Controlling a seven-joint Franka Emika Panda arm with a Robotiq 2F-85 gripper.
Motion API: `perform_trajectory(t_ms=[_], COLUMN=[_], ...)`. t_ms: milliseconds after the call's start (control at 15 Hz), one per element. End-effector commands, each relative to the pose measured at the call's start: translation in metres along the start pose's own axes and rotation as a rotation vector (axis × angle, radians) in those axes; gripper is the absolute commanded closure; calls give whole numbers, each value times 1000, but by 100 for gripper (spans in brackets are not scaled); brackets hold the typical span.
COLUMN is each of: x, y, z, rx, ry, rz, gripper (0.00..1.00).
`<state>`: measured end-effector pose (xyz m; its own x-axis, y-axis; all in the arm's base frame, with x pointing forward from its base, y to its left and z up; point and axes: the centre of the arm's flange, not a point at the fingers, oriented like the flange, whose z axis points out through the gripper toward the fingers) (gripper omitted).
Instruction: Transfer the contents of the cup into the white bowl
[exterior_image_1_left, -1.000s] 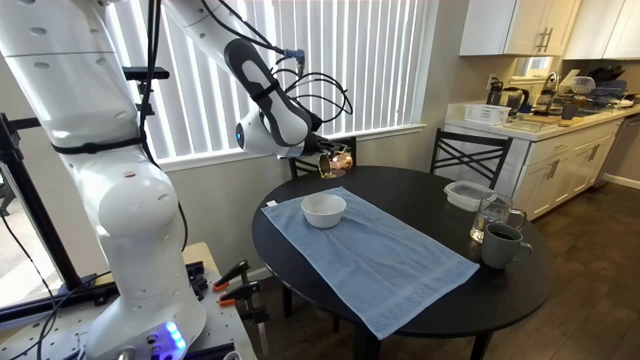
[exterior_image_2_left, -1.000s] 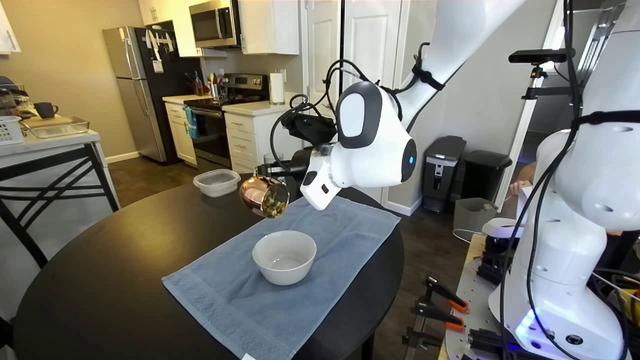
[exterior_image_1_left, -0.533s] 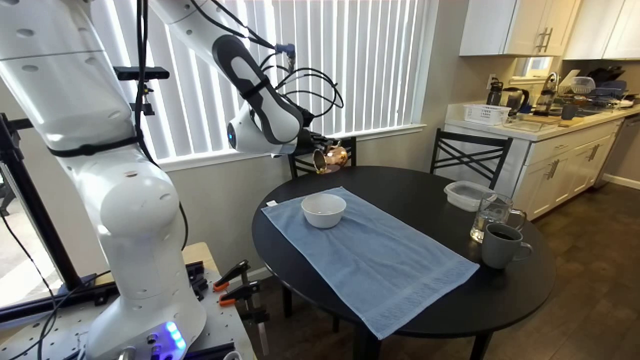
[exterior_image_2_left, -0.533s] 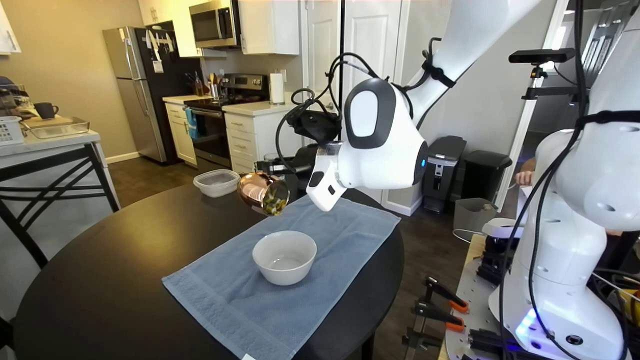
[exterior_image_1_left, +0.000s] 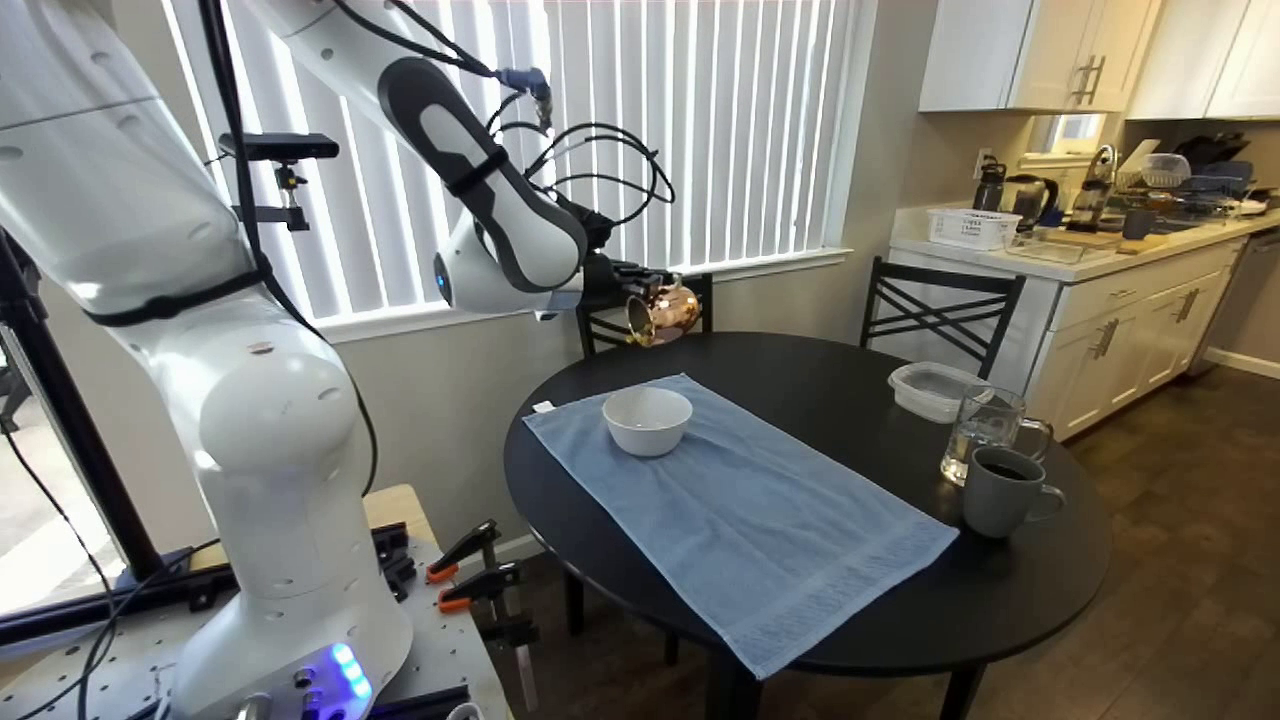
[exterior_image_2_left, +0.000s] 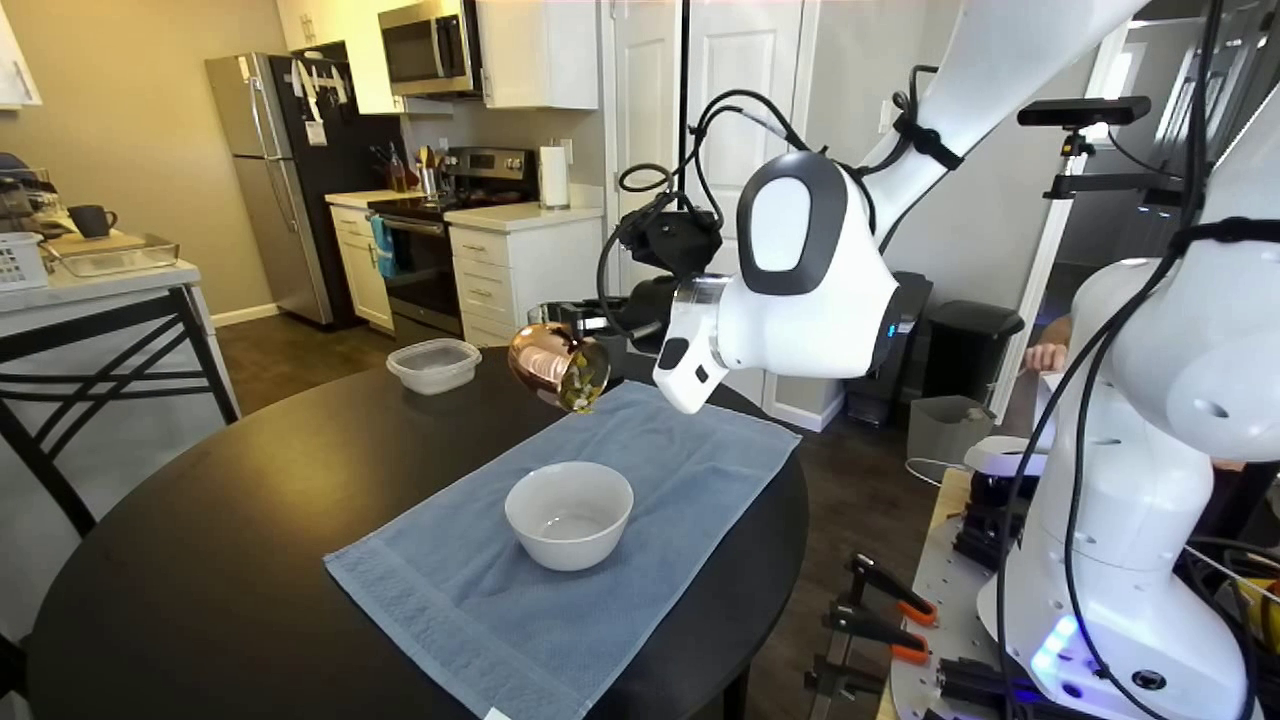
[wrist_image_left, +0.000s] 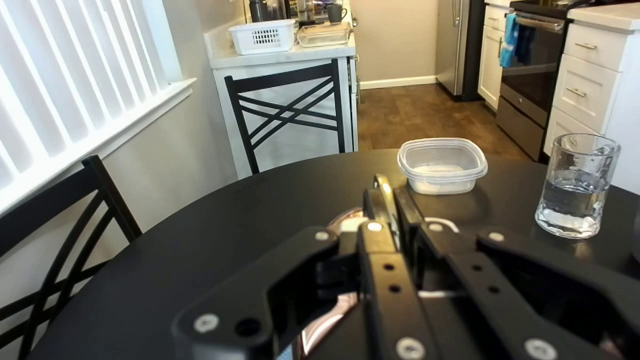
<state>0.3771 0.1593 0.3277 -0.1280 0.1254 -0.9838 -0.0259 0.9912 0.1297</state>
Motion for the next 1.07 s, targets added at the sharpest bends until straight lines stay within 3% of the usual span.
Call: perform_trajectory(t_ms=[0, 1000], x=[-8, -16], y=[-7, -16], z=[-15, 0], rx=[15, 59], ry=[-57, -230], rz=[-41, -158], gripper=[98, 98])
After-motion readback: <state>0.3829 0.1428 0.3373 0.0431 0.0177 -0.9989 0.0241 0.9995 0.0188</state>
